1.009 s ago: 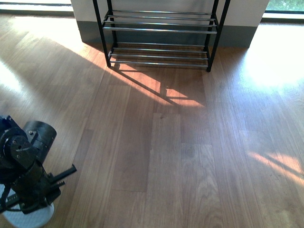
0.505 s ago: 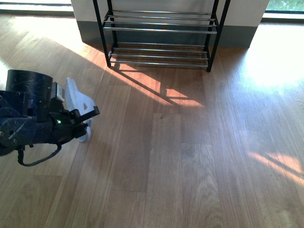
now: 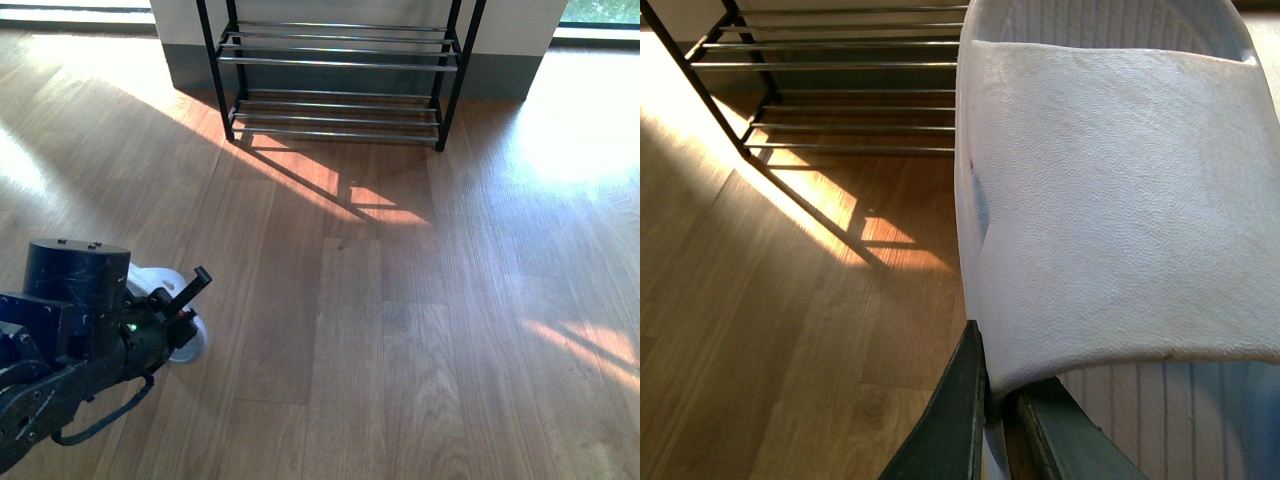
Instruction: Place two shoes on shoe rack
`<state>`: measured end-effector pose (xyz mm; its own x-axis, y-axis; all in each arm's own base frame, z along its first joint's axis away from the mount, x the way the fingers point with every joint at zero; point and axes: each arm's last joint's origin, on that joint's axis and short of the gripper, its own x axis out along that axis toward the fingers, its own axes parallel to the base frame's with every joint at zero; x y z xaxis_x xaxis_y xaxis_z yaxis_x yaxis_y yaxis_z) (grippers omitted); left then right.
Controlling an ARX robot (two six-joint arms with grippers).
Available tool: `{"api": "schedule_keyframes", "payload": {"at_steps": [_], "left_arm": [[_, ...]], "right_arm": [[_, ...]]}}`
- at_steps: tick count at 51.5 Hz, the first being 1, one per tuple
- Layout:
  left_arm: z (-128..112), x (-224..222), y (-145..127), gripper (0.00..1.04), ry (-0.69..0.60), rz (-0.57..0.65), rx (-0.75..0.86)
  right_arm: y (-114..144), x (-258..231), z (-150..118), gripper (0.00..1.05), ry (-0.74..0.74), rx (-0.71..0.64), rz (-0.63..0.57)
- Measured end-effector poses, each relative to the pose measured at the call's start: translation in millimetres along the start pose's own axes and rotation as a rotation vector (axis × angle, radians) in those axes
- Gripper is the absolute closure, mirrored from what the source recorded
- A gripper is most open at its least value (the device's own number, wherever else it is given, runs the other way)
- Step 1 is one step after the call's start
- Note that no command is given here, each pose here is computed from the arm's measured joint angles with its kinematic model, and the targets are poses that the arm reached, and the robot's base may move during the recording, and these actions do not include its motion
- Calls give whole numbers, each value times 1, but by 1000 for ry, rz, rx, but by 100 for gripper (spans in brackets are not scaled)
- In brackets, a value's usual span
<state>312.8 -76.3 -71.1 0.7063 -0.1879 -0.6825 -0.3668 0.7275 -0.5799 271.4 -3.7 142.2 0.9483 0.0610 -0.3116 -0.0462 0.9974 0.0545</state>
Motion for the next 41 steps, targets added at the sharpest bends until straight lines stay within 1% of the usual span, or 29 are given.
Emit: {"api": "schedule_keyframes", "payload": {"at_steps": [2, 5, 8, 11, 13, 15, 19, 21, 22, 25, 27, 29, 31, 35, 41], "left_arm": [[-3, 1, -3, 103, 9, -40, -16], [-7, 2, -10, 103, 39, -163, -53], [-8, 2, -16, 103, 38, -235, -64], [-9, 3, -21, 103, 40, -284, -97], [-10, 5, -22, 103, 67, -293, -120], [-12, 7, -20, 101, 106, -272, -127], [-18, 9, -14, 91, 169, -204, -133], [-22, 9, -8, 84, 206, -141, -136], [-23, 9, -6, 82, 212, -120, -137], [-28, 8, 4, 71, 235, 14, -172], [-30, 5, 12, 62, 237, 119, -206], [-29, 1, 18, 55, 228, 182, -229], [-28, -2, 21, 51, 216, 195, -245], [-22, -9, 25, 41, 180, 240, -278], [-15, -13, 23, 20, 150, 287, -268]], "right_arm": [[0, 0, 0, 103, 0, 0, 0], [0, 0, 0, 103, 0, 0, 0], [0, 0, 0, 103, 0, 0, 0], [0, 0, 0, 103, 0, 0, 0], [0, 0, 0, 103, 0, 0, 0], [0, 0, 0, 103, 0, 0, 0], [0, 0, 0, 103, 0, 0, 0], [0, 0, 0, 103, 0, 0, 0], [0, 0, 0, 103, 0, 0, 0], [0, 0, 0, 103, 0, 0, 0], [0, 0, 0, 103, 0, 0, 0], [0, 0, 0, 103, 0, 0, -2], [0, 0, 0, 103, 0, 0, -2], [0, 0, 0, 103, 0, 0, 0], [0, 0, 0, 103, 0, 0, 0]]}}
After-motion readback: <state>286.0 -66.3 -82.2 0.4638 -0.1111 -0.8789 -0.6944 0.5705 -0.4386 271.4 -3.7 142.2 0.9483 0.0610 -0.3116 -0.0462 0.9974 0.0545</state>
